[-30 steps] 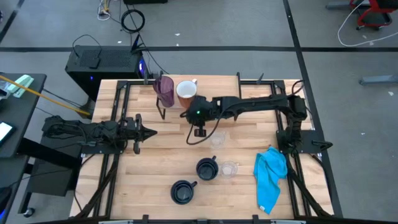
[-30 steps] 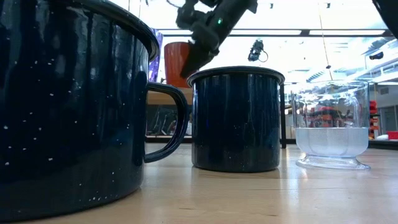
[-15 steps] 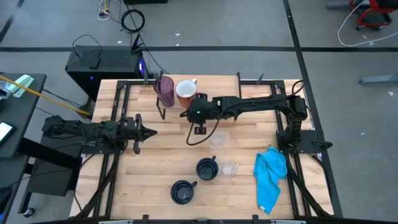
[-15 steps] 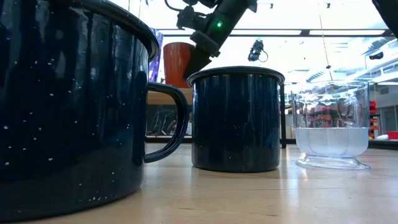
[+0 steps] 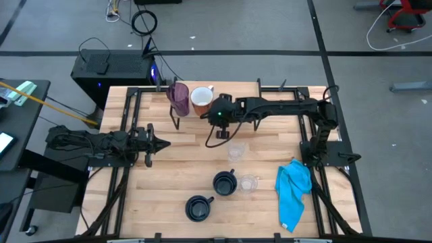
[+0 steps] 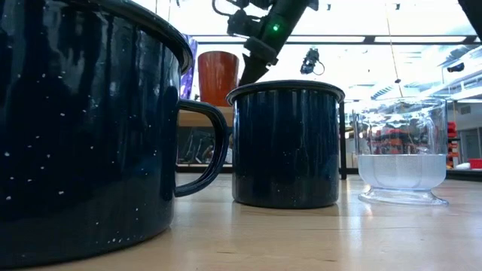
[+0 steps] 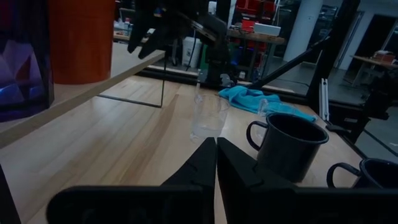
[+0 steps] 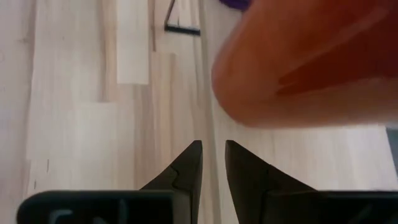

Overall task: Stack small to large cups/mugs on shelf
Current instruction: Put the brown mug on the shelf, then put the top black mug on the shelf

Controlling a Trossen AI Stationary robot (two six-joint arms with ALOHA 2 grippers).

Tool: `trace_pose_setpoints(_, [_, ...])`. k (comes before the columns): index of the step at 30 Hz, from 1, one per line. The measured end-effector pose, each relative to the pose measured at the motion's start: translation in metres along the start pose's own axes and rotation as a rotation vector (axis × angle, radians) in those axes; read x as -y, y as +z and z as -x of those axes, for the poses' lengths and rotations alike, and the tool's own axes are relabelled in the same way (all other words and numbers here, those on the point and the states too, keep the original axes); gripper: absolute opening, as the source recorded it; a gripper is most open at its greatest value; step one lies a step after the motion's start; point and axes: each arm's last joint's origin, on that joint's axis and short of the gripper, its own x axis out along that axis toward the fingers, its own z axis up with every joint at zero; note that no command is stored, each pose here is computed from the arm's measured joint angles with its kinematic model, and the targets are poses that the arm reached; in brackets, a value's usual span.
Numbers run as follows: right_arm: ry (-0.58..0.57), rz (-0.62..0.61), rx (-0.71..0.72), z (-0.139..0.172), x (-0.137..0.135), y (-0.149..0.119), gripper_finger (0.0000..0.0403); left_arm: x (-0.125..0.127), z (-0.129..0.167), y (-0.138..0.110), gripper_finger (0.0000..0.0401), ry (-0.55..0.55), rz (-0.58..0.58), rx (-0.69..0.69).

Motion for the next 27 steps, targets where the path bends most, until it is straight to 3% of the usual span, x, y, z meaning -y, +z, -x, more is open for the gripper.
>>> trace_pose_setpoints(5, [0.018, -0.021, 0.015, 0.007, 0.0, 0.001, 0.0077, 0.0, 0.0, 0.0, 0.0013, 0.0, -0.003, -0.003])
trace_pose_setpoints(9, [0.108, -0.067, 0.053, 0.018, -0.012, 0.005, 0.0077, 0.0, 0.0, 0.0, 0.0011, 0.001, -0.007, -0.003])
trace_pose_setpoints(18, [0.261, -0.053, 0.083, 0.033, -0.075, 0.013, 0.0091, 0.0, 0.0, 0.0, 0.0015, 0.0, -0.004, 0.001])
trace_pose_setpoints(27, [0.423, -0.099, 0.074, 0.062, -0.14, 0.011, 0.0152, 0.0, 0.0, 0.0, 0.0016, 0.0, 0.012, 0.001])
